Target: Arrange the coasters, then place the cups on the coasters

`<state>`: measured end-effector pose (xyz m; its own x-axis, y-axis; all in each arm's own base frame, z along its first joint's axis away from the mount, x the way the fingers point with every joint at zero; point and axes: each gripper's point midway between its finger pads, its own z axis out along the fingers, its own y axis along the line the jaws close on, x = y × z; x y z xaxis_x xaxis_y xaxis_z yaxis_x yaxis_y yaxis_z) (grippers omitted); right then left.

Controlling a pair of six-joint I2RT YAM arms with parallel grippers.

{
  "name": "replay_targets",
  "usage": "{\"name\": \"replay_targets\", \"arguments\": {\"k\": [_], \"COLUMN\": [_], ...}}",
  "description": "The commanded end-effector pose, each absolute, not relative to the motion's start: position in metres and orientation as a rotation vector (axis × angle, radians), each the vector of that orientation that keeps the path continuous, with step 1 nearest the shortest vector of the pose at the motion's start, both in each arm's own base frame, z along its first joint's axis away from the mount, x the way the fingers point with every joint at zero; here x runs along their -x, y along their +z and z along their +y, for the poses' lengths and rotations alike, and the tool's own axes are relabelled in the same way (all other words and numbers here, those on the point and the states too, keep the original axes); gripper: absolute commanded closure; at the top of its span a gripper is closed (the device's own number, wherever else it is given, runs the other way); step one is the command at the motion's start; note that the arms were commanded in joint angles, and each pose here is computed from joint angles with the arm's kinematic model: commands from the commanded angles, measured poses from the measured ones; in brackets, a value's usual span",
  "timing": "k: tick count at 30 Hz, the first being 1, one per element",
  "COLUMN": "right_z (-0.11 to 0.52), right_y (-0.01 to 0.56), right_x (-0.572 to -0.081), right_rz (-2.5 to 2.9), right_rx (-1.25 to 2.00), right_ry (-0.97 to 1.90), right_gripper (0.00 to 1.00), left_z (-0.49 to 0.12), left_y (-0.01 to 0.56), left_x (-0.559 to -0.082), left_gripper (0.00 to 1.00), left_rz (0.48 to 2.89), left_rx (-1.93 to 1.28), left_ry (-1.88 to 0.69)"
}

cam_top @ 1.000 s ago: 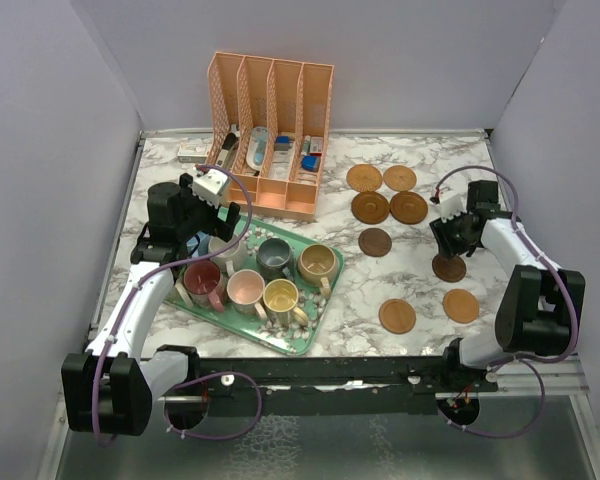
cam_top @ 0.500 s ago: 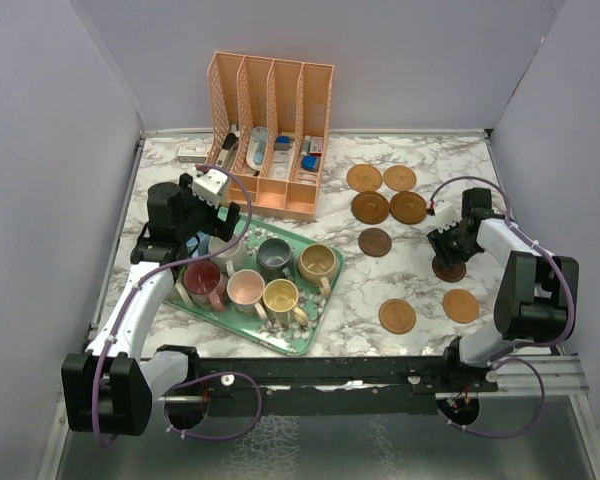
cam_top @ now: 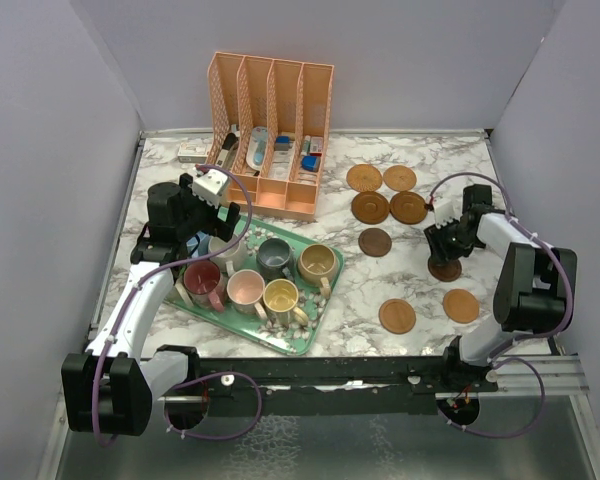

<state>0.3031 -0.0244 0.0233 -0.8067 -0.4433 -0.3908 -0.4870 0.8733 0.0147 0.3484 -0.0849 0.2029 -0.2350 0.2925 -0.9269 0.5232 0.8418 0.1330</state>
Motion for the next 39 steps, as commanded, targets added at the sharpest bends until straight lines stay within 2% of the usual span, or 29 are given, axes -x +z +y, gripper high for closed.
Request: {"name": "replay_targets", "arguments": {"k": [1, 15, 28, 39], "right_z": [0.003, 0.039, 0.023, -0.004], "right_y": [0.025, 0.026, 0.063, 0.041], "right_x": [-0.310, -0.344, -0.348, -0.340], "right_rz": [2.636, 2.608, 2.518, 2.592], "right_rx": [0.641, 0.678, 0.684, 0.693], "right_ry": [0.368, 0.360, 0.205, 0.130], "right_gripper": [0.55, 0.60, 0.56, 0.57], "left_z": [-0.090, -0.090, -0.091, -0.091], "left_y": [0.212, 0.209, 0.207, 0.208], "left_x": [-0.347, -0.347, -0.347, -0.345], "left_gripper": [0.01, 0.01, 0.01, 0.01], "left_rz": [1.794, 1.801, 1.804, 1.797], "left_rx": [-0.641, -0.648, -0.655, -0.661], "left_ry": [-0.251, -0.251, -0.256, -0.260]}}
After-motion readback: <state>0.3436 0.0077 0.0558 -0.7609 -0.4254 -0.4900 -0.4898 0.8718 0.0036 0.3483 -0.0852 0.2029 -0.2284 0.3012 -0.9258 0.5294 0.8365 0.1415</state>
